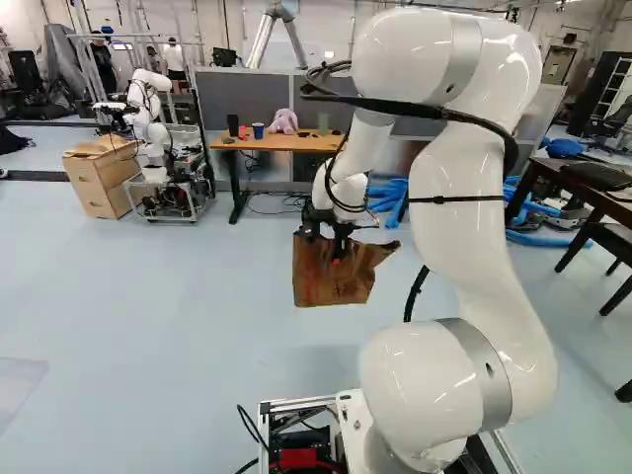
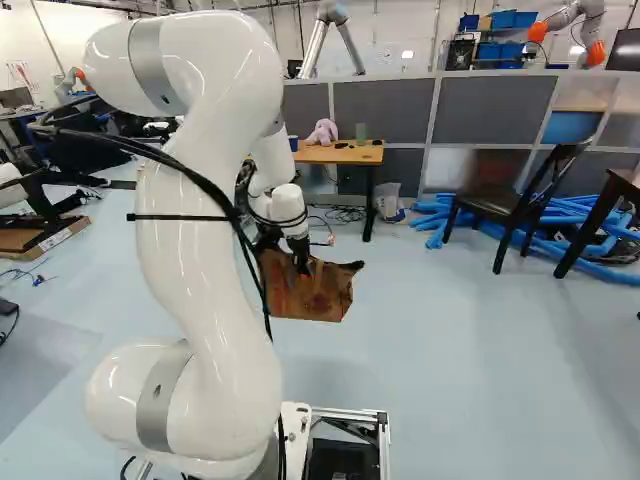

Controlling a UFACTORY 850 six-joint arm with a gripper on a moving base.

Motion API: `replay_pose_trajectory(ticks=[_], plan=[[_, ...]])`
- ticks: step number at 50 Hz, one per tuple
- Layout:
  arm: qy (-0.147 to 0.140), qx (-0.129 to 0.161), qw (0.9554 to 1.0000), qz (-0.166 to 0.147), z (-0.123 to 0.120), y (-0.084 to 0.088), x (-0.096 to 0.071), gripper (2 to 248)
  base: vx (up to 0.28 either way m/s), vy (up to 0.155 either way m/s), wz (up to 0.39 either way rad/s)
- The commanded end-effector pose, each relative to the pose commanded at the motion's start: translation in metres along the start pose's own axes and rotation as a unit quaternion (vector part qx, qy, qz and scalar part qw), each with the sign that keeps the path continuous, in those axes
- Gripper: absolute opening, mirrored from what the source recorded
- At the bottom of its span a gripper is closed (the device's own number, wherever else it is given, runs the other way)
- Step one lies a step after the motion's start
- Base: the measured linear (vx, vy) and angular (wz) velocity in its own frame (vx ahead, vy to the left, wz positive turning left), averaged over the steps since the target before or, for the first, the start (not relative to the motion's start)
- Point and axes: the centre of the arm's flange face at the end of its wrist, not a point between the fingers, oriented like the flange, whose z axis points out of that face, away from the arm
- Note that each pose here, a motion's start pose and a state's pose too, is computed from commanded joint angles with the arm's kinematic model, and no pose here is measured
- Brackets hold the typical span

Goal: Pick up the bag on the ground and place it on the table

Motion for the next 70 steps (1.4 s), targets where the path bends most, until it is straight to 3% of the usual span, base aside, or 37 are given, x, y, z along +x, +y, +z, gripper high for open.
replay_pose_trajectory(ticks=[70], plan=[[-0.003, 0.018, 0.9998, 0.0, -0.098, 0.014, 0.002, 18, 0.0, 0.0, 0.0]])
